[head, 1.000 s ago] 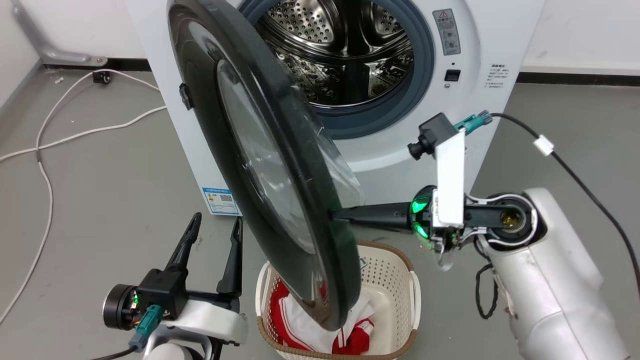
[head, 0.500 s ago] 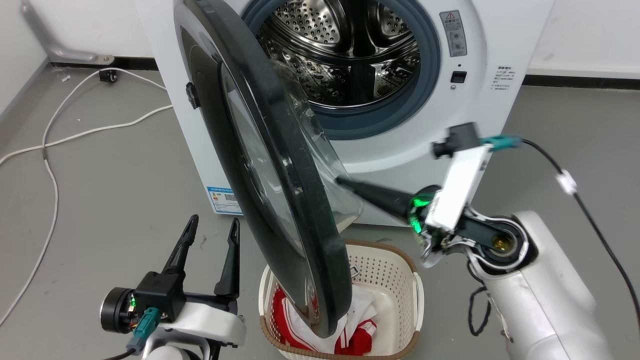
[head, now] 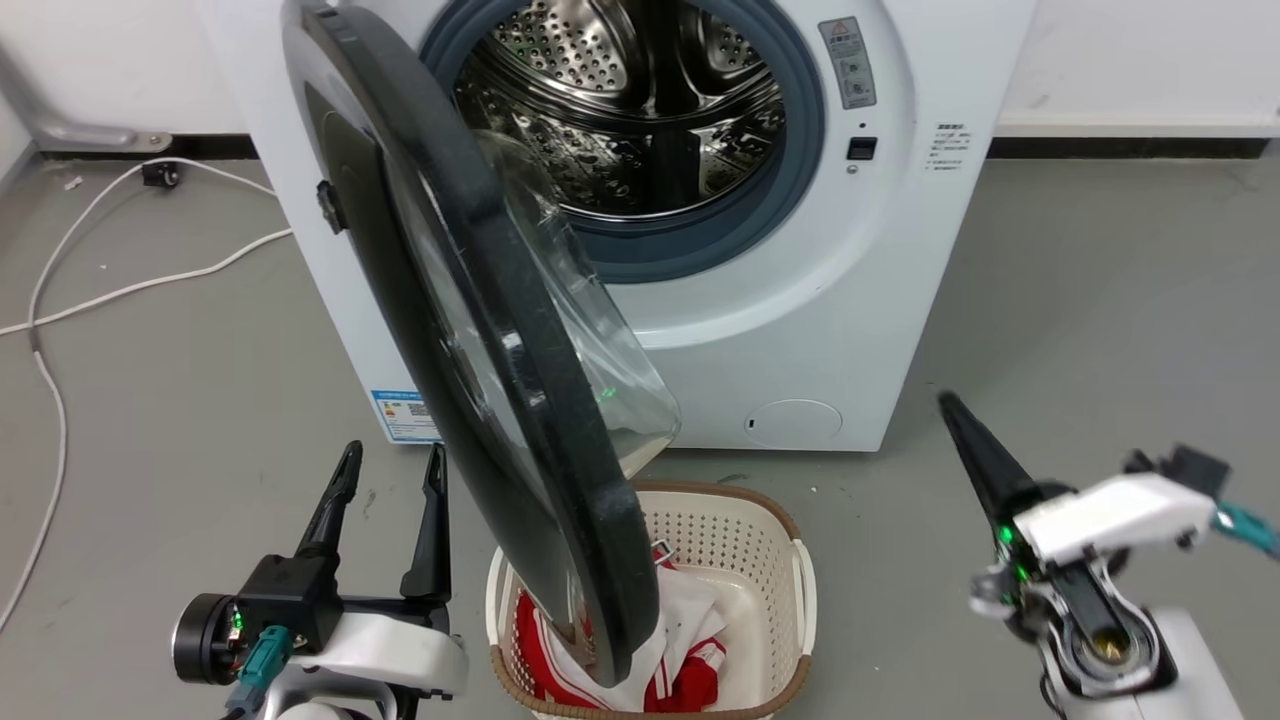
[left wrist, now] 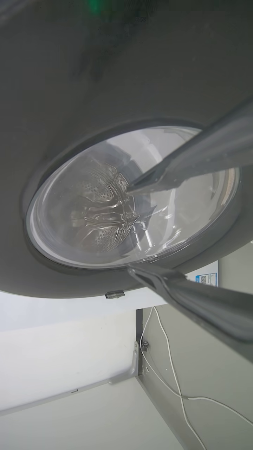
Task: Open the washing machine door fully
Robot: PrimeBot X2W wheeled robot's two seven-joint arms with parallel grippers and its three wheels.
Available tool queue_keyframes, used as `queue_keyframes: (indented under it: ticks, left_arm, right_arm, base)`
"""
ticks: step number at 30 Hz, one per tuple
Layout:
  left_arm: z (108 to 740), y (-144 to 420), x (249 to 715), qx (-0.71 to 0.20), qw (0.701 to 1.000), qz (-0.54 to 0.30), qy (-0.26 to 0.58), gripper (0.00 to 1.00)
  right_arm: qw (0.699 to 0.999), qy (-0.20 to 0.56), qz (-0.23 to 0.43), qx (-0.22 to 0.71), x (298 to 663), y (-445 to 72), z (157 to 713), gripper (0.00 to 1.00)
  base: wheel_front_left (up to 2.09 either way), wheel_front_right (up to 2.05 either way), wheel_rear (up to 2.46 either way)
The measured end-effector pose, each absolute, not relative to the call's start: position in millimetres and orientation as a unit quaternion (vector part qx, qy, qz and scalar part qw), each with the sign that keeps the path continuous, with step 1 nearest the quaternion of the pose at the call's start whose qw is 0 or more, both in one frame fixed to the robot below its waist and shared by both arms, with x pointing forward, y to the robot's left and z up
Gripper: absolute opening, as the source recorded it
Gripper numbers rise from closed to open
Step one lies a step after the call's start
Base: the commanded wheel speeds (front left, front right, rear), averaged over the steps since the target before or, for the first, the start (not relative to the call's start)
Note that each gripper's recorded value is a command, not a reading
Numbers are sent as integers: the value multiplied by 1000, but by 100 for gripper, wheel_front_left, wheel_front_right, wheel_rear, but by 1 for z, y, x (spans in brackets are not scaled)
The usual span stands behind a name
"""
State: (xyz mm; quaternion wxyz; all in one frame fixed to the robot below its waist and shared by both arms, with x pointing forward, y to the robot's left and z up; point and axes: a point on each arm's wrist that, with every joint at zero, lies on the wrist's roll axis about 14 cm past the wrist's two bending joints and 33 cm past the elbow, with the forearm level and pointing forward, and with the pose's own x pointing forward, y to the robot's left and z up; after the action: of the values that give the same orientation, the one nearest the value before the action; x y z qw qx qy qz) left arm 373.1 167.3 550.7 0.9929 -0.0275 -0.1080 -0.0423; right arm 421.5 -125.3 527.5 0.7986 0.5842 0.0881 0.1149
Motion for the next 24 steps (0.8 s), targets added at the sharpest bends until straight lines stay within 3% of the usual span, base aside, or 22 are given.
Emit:
queue_keyframes:
  ticks: [1,2,9,16,20,24]
  left_arm:
    - [551,167,374,-27,993,-42,-108,100]
    - [551,167,374,-27,993,-42,-108,100]
    - [551,165,377,-23,993,-46,-108,100]
    - [551,164,379,-20,993,-49,-108,100]
    - [550,164,380,-19,993,-49,-107,100]
    - [550,167,381,-16,993,-47,-107,100]
  right_arm:
    - [801,80,97,585,417,-134,522,87]
    - [804,73,83,584,413,-142,517,100]
    - [865,-6,11,501,389,-184,516,100]
    - [956,-88,-10,278,374,-213,542,100]
    - [981,-129,-13,148,369,-219,567,100]
    - [986,-158,-10,45,362,-215,591,100]
  base:
    - [0,0,0]
    - [0,0,0]
    - [0,0,0]
    - [0,0,0]
    - [0,0,0]
    - [0,0,0]
